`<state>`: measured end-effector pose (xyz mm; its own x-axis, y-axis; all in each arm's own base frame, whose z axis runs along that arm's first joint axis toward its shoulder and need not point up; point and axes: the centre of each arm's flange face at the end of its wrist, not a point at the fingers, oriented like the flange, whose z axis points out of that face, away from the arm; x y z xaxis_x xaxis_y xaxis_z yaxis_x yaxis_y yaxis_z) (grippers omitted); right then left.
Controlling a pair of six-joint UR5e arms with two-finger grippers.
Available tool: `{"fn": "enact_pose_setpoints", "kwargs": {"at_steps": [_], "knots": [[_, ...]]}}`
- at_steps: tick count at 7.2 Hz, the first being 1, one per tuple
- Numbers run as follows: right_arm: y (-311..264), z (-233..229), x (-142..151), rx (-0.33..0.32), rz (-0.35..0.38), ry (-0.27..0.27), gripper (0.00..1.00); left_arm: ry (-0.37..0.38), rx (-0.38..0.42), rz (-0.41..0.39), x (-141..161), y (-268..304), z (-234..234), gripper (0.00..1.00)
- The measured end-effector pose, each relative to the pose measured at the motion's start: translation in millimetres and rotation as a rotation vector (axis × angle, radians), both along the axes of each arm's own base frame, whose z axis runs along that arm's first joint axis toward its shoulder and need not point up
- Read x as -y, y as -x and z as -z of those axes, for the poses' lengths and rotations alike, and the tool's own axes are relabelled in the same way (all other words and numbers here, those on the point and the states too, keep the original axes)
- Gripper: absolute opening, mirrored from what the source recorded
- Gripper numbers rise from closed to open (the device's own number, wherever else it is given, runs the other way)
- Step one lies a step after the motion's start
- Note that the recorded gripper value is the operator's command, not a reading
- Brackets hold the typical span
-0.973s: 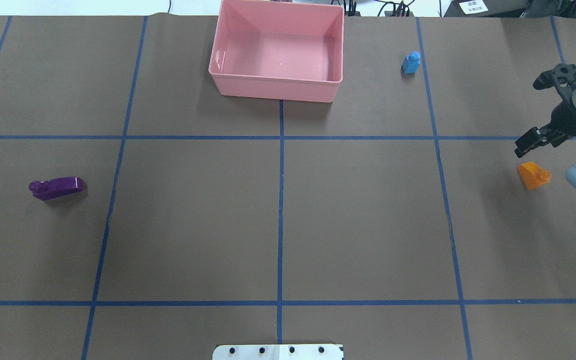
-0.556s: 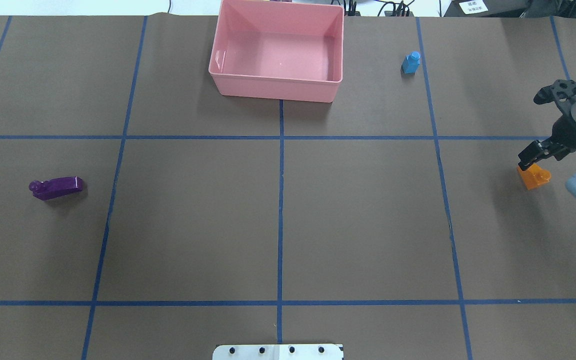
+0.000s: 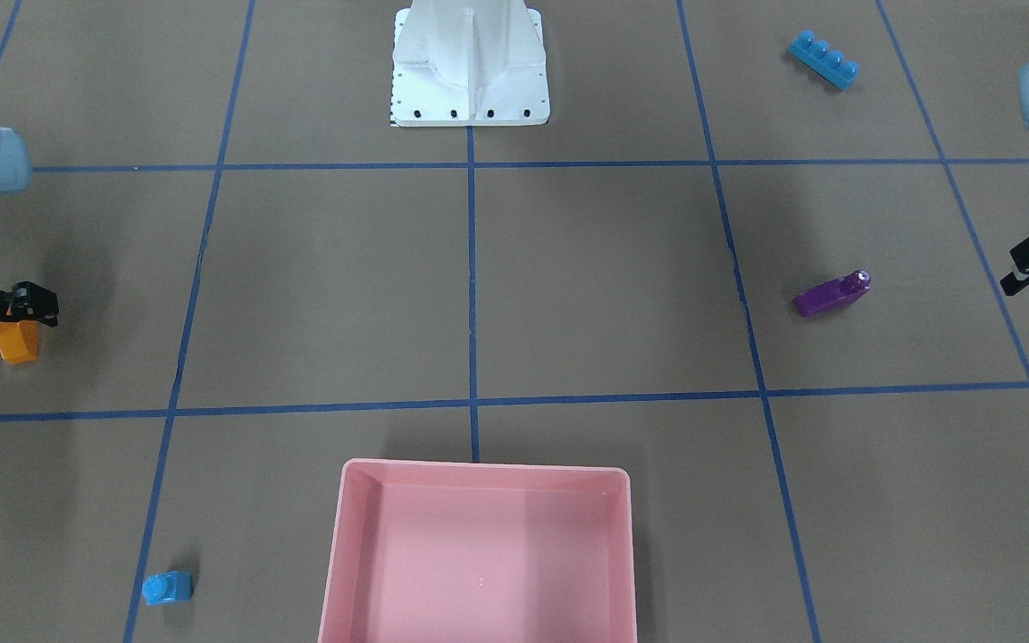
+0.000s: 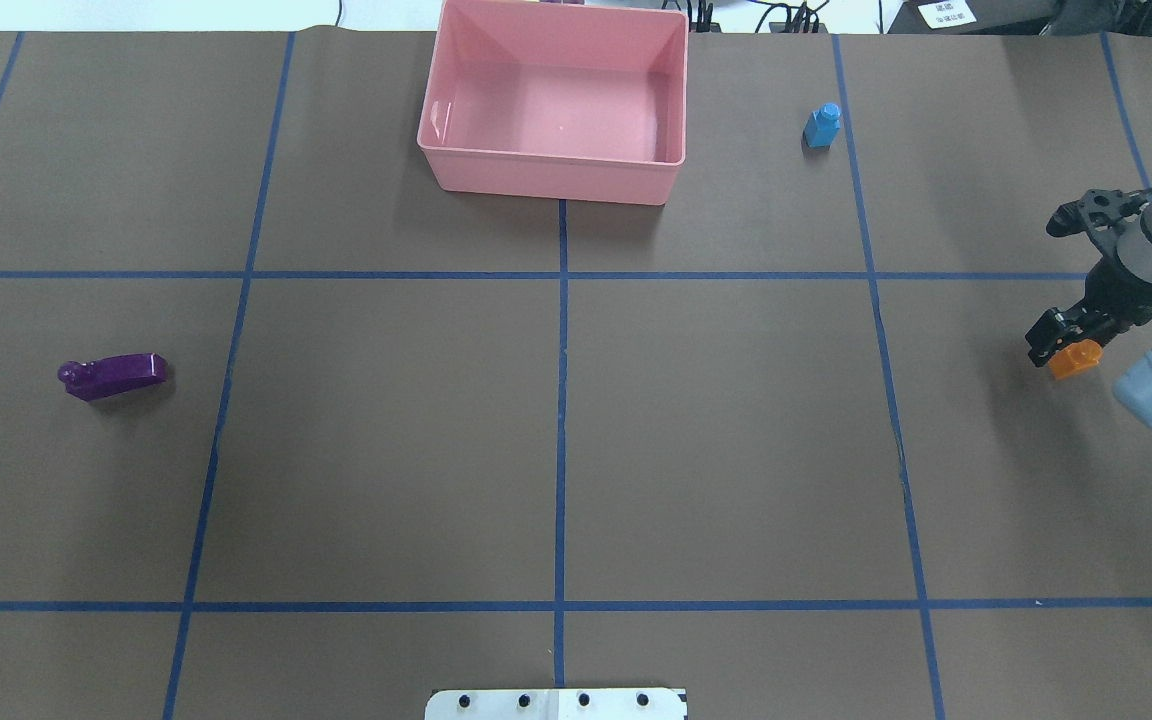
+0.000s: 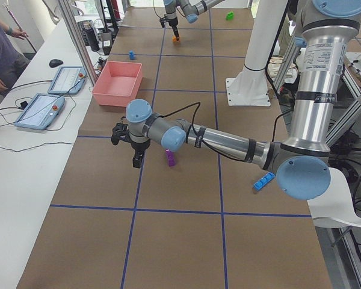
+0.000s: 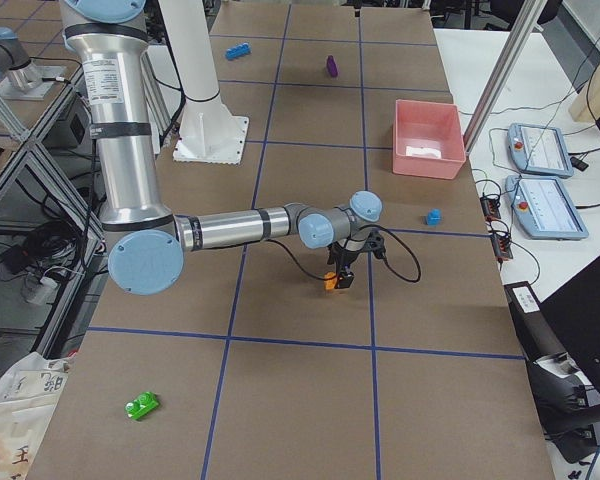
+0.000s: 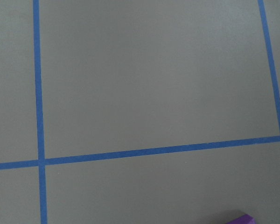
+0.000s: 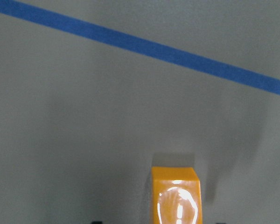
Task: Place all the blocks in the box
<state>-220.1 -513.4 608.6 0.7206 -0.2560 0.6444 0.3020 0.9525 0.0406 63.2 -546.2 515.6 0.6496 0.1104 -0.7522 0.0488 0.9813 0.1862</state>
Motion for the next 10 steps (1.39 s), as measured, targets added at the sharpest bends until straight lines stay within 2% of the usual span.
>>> {"fn": "enact_pose_setpoints", "kwargs": {"at_steps": [1, 2, 4, 6, 8, 10], "knots": [[-1, -4, -1, -0.005, 0.000, 0.006, 0.14, -0.003, -0.002, 0.002, 0, 0, 2, 1.00], [-1, -5, -1, -0.008, -0.001, 0.009, 0.00, -0.004, -0.002, 0.002, 0, -1, 3, 1.00], [-4, -1, 0, -0.006, -0.006, 0.000, 0.00, -0.009, -0.004, -0.024, 1, -17, 8, 0.99], [-18, 17, 6, 0.015, -0.033, -0.017, 0.00, -0.045, 0.002, -0.076, 3, -48, 22, 0.99], [-40, 67, 11, 0.025, -0.073, 0.004, 0.00, -0.164, 0.036, -0.173, -8, -83, 44, 0.99], [-56, 136, 17, 0.053, -0.131, 0.038, 0.00, -0.301, 0.074, -0.312, -24, -108, 48, 0.99]]}}
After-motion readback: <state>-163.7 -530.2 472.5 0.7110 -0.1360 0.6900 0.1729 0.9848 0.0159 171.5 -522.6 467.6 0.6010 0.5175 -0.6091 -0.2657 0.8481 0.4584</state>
